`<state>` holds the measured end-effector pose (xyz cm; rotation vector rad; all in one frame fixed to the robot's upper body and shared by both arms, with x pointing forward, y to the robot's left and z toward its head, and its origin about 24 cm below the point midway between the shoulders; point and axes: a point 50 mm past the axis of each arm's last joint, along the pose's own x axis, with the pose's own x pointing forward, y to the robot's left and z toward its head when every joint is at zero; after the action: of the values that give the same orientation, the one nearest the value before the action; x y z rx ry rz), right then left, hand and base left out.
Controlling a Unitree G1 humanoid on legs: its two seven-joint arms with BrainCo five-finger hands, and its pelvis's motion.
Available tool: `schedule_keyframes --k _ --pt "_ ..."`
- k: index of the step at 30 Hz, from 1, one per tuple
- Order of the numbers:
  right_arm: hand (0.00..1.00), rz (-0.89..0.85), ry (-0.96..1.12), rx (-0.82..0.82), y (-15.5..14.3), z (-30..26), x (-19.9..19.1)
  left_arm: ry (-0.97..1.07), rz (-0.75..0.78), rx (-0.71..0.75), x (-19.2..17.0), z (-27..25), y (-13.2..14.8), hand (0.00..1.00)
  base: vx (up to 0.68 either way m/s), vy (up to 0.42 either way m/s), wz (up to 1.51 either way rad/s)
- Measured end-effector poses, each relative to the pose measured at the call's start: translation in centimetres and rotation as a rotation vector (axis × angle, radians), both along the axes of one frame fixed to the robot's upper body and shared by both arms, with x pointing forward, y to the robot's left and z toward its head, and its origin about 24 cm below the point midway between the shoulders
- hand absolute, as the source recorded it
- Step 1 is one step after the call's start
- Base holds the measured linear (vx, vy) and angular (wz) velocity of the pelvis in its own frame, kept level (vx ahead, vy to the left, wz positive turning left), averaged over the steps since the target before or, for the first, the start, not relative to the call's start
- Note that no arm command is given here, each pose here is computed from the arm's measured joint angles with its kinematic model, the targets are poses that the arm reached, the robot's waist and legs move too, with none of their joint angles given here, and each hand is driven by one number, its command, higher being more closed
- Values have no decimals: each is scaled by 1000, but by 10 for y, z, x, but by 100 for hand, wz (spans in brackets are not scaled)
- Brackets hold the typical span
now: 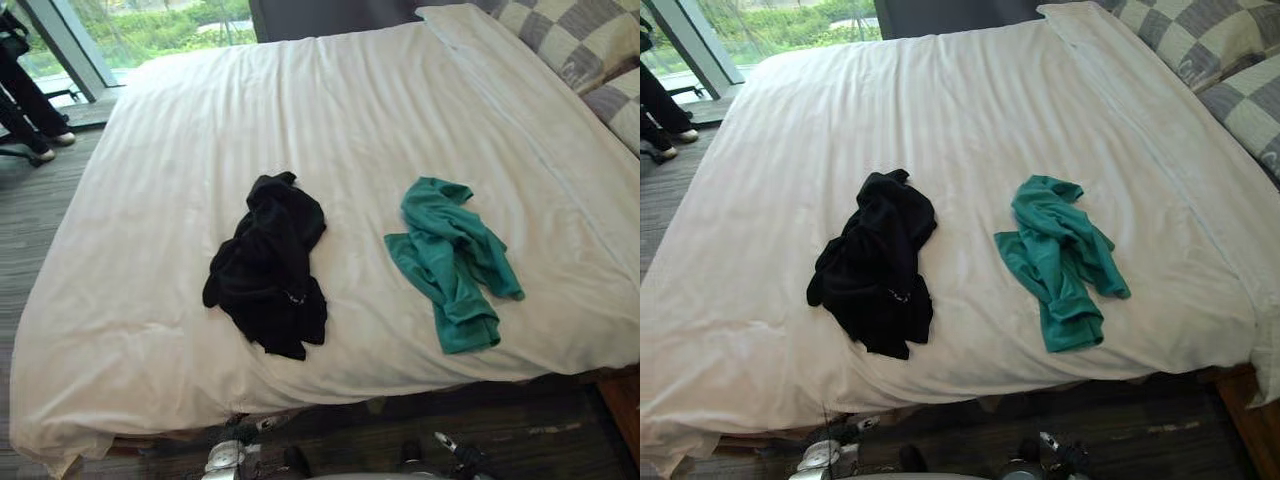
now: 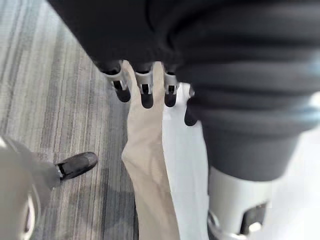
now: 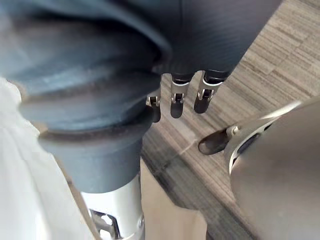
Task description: Tidy the bed and pick cloth on bed and put in laundry
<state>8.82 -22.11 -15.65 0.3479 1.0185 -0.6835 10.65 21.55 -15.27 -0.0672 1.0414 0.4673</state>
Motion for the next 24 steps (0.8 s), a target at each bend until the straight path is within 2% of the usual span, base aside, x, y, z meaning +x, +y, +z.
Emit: schedule_keyframes --k 1,2,3,4,6,8,11,15,17,18,20,24 --pt "0 -66 -10 -6 -8 1 -1 17 155 -7 -16 -2 16 0 62 11 14" --pt "0 -100 -13 -9 -12 2 -2 22 215 -11 -21 -2 22 0 56 -30 22" --pt "0 -197 -11 -24 -25 3 -10 18 395 -14 -36 -1 39 0 22 -37 20" --pt "0 -230 -11 -32 -30 4 -13 14 472 -12 -42 0 46 0 18 -56 23" --pt "0 -320 -19 -78 -54 10 -21 -17 777 -24 -70 3 69 0 -17 -48 14" --pt "0 -390 -34 -147 -80 20 -26 -61 1006 4 -96 10 90 0 -29 -45 6" --pt "0 -452 -84 -292 -118 45 -23 -129 1133 76 -111 26 122 0 -31 -53 18" --pt "0 -433 -204 -524 -167 96 0 -304 1088 233 -94 64 168 0 -33 -32 14" --pt "0 -415 -278 -680 -190 132 13 -485 940 426 -61 116 202 0 -1 -32 21" --pt "0 -399 -288 -717 -193 139 16 -523 904 471 -52 128 208 0 13 -31 16" --pt "0 -308 -332 -854 -202 167 32 -705 717 681 -11 193 228 0 14 -24 5" --pt "0 -126 -394 -974 -200 197 72 -866 451 861 48 258 226 0 13 -3 5"
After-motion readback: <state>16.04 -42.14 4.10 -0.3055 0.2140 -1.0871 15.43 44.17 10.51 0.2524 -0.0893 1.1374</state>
